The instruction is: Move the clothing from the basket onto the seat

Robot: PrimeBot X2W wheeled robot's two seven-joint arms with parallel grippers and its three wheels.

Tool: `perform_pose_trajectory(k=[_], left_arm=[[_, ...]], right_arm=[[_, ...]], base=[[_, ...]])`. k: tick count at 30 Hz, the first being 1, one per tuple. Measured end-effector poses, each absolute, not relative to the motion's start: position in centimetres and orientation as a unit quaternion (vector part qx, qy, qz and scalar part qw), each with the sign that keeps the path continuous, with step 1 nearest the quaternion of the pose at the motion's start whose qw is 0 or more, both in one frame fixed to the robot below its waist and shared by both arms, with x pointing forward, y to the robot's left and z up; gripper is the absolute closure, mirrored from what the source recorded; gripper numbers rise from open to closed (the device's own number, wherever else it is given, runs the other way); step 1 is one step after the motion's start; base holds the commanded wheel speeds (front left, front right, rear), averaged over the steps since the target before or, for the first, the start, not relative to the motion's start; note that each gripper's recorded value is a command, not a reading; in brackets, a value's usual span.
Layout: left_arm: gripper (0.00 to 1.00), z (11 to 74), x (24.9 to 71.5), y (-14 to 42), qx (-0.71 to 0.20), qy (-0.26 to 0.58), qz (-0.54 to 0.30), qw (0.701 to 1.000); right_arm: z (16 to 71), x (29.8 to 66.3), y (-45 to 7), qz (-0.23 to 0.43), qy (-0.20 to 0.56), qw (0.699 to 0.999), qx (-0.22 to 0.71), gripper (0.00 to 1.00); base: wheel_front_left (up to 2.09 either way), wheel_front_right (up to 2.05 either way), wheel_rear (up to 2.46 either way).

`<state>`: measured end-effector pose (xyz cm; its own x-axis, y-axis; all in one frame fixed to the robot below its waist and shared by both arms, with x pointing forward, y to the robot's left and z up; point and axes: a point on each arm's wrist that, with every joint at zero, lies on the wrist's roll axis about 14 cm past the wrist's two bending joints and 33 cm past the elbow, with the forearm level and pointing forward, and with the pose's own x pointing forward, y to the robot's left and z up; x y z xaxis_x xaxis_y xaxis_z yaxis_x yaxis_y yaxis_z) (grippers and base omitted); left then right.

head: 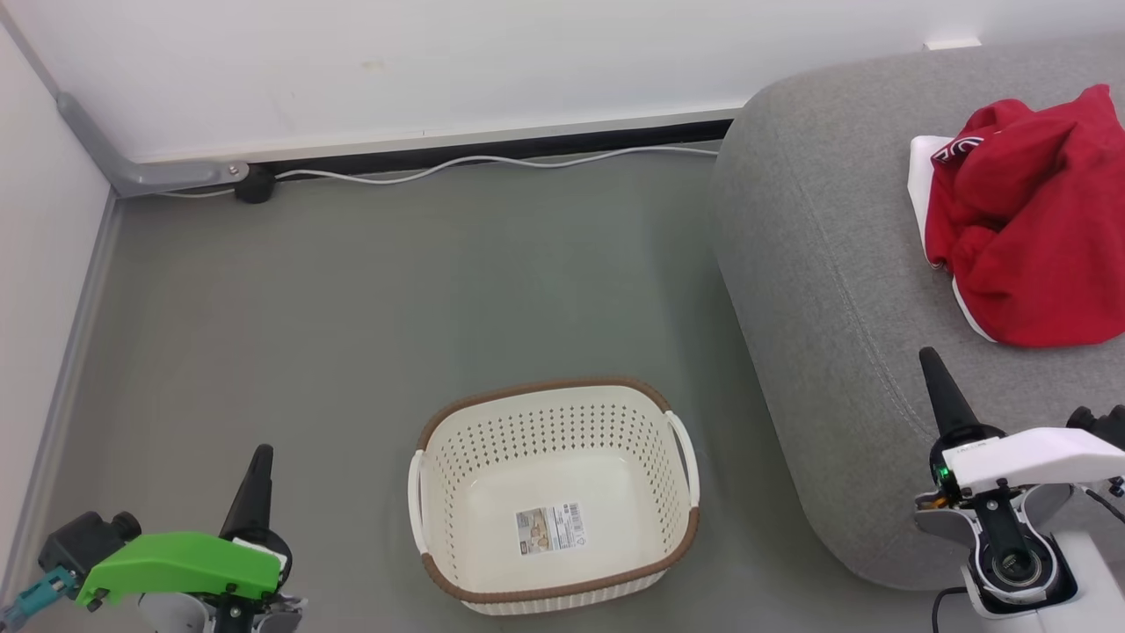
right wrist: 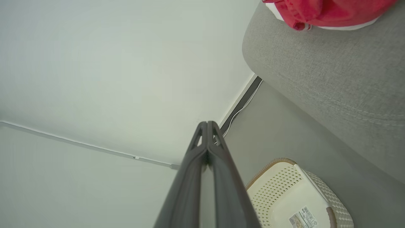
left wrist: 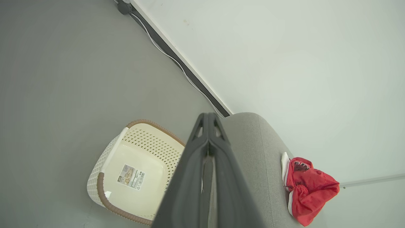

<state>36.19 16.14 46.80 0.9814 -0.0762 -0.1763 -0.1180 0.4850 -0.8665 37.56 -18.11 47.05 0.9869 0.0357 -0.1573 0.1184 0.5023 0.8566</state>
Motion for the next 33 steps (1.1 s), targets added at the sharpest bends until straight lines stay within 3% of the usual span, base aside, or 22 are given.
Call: perform_pose_trajectory(k=[33], left_arm=[[1.00, 47.3, 36.9, 18.4, -0.690, 0.054, 0.030, 0.721]], right_arm=[[47.6, 37.4, -20.3, -0.044, 0.030, 0.718, 0.694, 1.00]], base=[[0.00, 0.00, 0.00]])
